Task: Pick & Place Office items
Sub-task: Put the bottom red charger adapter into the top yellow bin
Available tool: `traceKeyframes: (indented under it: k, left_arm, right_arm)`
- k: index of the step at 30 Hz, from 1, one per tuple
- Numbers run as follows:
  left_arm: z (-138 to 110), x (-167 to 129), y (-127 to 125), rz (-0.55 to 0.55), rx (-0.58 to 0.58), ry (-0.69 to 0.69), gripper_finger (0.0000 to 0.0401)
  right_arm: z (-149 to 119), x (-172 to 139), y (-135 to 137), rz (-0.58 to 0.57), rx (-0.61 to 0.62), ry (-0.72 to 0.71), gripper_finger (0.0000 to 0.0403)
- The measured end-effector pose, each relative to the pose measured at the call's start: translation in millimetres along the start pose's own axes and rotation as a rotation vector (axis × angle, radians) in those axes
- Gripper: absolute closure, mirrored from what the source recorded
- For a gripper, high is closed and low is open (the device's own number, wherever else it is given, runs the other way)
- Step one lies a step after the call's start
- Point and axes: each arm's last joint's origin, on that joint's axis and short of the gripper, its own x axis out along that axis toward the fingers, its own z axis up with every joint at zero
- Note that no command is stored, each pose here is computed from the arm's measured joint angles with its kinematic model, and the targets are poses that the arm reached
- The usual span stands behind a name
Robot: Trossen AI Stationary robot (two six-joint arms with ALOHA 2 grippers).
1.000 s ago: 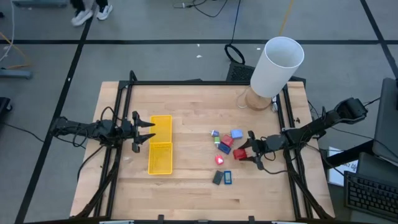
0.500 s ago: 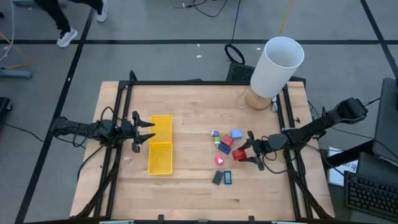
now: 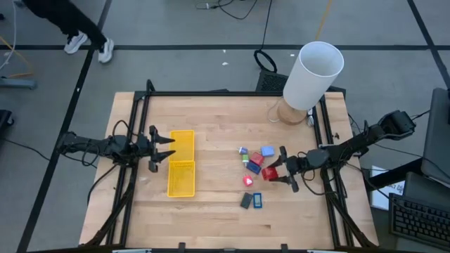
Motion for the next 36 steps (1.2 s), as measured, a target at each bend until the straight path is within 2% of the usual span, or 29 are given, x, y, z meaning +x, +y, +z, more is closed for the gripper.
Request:
traceKeyframes:
  k: [5, 9, 17, 21, 23, 29, 36]
  left_arm:
    - [5.6, -0.2, 0.1, -0.003, -0.145, -0.057, 0.0187]
    - [10.2, -0.6, 0.8, 0.012, -0.198, -0.103, 0.0187]
    - [8.8, 2.8, 0.1, 0.014, -0.42, -0.086, 0.0187]
    - [3.5, 9.7, 0.3, 0.1, -0.563, -0.052, 0.0187]
    - [0.5, 14.1, -0.3, 0.131, -0.582, -0.031, 0.0187]
    - [-3.5, 28.0, -4.7, 0.129, -0.633, -0.011, 0.0187]
    - [6.7, 55.8, -14.4, 0.105, -0.571, 0.092, 0.0184]
  right_arm:
    - [5.8, -0.1, 0.1, 0.002, -0.017, -0.06, 0.019]
    - [9.0, -0.2, -1.8, -0.009, -0.056, -0.092, 0.019]
    - [13.0, -0.3, -12.3, -0.074, -0.102, -0.125, 0.019]
    - [26.1, 7.0, -16.4, -0.103, -0.126, -0.157, 0.019]
    - [35.1, 15.3, -15.9, -0.107, -0.163, -0.161, 0.019]
    - [54.3, 50.4, -15.3, -0.113, -0.267, -0.08, 0.019]
    - [69.9, 86.7, -18.7, -0.203, -0.417, -0.006, 0.019]
